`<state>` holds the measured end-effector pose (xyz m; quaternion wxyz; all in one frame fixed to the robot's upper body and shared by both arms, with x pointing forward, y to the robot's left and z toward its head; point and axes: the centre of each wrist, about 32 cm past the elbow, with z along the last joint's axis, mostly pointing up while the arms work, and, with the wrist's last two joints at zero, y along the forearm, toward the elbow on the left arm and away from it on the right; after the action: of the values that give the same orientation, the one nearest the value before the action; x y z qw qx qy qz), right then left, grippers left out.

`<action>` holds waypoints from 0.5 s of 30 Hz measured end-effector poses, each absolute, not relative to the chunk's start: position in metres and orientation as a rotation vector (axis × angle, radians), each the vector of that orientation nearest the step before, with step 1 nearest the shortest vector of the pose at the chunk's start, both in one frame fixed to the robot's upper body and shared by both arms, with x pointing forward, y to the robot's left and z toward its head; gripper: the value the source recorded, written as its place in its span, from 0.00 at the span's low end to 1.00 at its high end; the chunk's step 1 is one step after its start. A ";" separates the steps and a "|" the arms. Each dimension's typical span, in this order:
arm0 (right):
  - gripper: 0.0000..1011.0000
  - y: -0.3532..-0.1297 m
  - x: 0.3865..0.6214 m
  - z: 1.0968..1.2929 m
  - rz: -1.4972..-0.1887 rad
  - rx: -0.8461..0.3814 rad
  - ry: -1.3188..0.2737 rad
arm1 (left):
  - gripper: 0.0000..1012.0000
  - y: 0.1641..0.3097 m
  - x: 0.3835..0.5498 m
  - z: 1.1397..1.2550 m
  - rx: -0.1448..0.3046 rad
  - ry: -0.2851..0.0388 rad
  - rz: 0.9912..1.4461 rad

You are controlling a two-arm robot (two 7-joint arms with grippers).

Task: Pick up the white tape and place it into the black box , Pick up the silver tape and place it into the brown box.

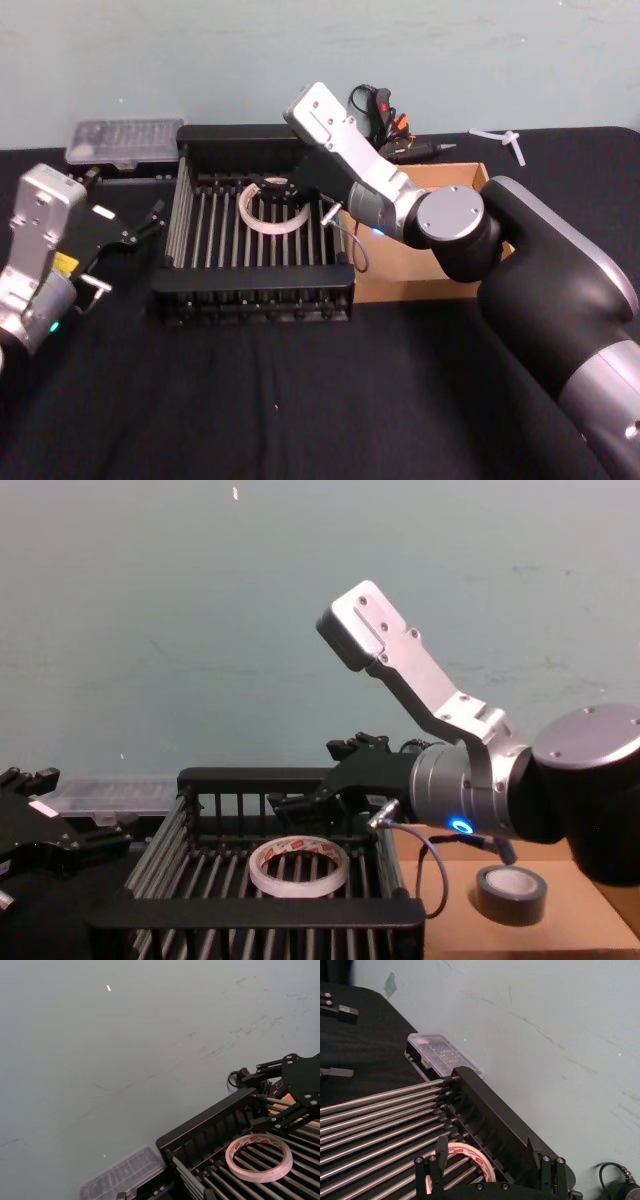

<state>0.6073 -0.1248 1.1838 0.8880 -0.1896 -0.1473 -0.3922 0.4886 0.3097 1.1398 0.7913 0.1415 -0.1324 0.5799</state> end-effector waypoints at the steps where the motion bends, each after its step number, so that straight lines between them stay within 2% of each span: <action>1: 0.99 -0.125 0.607 1.184 -0.814 -0.392 -0.304 | 0.99 0.310 0.489 1.140 0.304 -0.285 1.248; 8: 0.99 -0.134 0.600 1.185 -0.823 -0.376 -0.287 | 0.99 0.310 0.489 1.140 0.305 -0.285 1.248; 15: 0.99 -0.156 0.584 1.189 -0.877 -0.348 -0.274 | 0.99 0.310 0.489 1.140 0.304 -0.285 1.248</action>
<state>0.5844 -0.1560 1.1887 0.8817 -0.1671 -0.1313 -0.4212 0.4886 0.3097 1.1398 0.7913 0.1415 -0.1325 0.5799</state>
